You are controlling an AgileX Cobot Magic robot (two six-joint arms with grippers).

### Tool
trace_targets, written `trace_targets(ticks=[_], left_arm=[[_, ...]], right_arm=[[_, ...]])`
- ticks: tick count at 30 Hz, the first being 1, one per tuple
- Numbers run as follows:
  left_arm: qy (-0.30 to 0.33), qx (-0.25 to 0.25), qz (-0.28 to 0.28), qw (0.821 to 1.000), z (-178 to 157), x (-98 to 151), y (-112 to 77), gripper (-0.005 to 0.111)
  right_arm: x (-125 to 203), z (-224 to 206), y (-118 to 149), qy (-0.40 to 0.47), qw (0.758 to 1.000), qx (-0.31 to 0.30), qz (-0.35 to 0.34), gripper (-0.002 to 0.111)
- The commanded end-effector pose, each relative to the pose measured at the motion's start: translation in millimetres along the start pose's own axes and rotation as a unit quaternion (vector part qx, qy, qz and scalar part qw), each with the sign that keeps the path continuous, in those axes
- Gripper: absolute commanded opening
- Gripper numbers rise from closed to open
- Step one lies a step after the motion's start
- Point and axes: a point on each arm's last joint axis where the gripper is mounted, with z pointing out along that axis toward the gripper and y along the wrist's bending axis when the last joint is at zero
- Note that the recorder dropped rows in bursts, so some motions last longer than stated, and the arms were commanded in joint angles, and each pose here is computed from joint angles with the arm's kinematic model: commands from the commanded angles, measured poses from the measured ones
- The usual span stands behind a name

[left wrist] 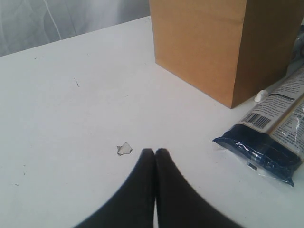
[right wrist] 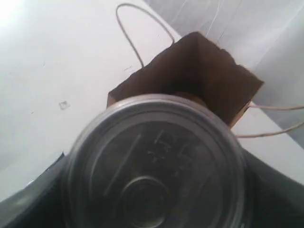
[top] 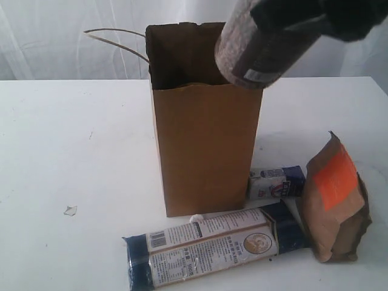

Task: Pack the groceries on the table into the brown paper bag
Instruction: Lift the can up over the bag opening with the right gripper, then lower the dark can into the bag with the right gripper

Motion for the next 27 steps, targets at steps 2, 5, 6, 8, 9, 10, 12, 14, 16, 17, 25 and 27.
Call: trace_targets(ticks=[2, 5, 6, 8, 9, 10, 12, 14, 16, 17, 25, 27], left_arm=[[0.002, 0.001, -0.004, 1.000, 0, 1, -0.3, 0.000], [0.002, 0.001, -0.004, 1.000, 0, 1, -0.3, 0.000], [0.002, 0.001, -0.004, 1.000, 0, 1, -0.3, 0.000], [0.002, 0.001, -0.004, 1.000, 0, 1, -0.3, 0.000], [0.002, 0.001, -0.004, 1.000, 0, 1, -0.3, 0.000], [0.002, 0.001, -0.004, 1.000, 0, 1, -0.3, 0.000], [0.002, 0.001, -0.004, 1.000, 0, 1, -0.3, 0.000], [0.002, 0.001, -0.004, 1.000, 0, 1, -0.3, 0.000], [0.002, 0.001, -0.004, 1.000, 0, 1, -0.3, 0.000], [0.002, 0.001, -0.004, 1.000, 0, 1, -0.3, 0.000], [0.002, 0.001, -0.004, 1.000, 0, 1, -0.3, 0.000], [0.002, 0.001, -0.004, 1.000, 0, 1, -0.3, 0.000]], right_arm=[[-29, 24, -15, -0.035, 0.999, 0.032, -0.001, 0.000], [-39, 60, -23, -0.027, 0.999, 0.038, -0.005, 0.000], [-40, 69, -25, -0.024, 0.999, 0.041, -0.007, 0.000], [-39, 85, -27, -0.013, 0.999, 0.044, -0.008, 0.000], [-38, 95, -29, -0.006, 0.999, 0.050, -0.007, 0.000], [-36, 112, -32, 0.002, 0.998, 0.057, -0.006, 0.000], [-35, 129, -34, 0.004, 0.998, 0.063, -0.012, 0.000], [-31, 152, -36, 0.011, 0.998, 0.066, 0.004, 0.000], [-24, 171, -39, 0.026, 0.997, 0.066, 0.012, 0.000], [-21, 180, -43, 0.030, 0.997, 0.069, 0.021, 0.000], [-6, 219, -65, 0.055, 0.994, 0.082, 0.056, 0.000], [-4, 224, -66, 0.062, 0.993, 0.081, 0.060, 0.000]])
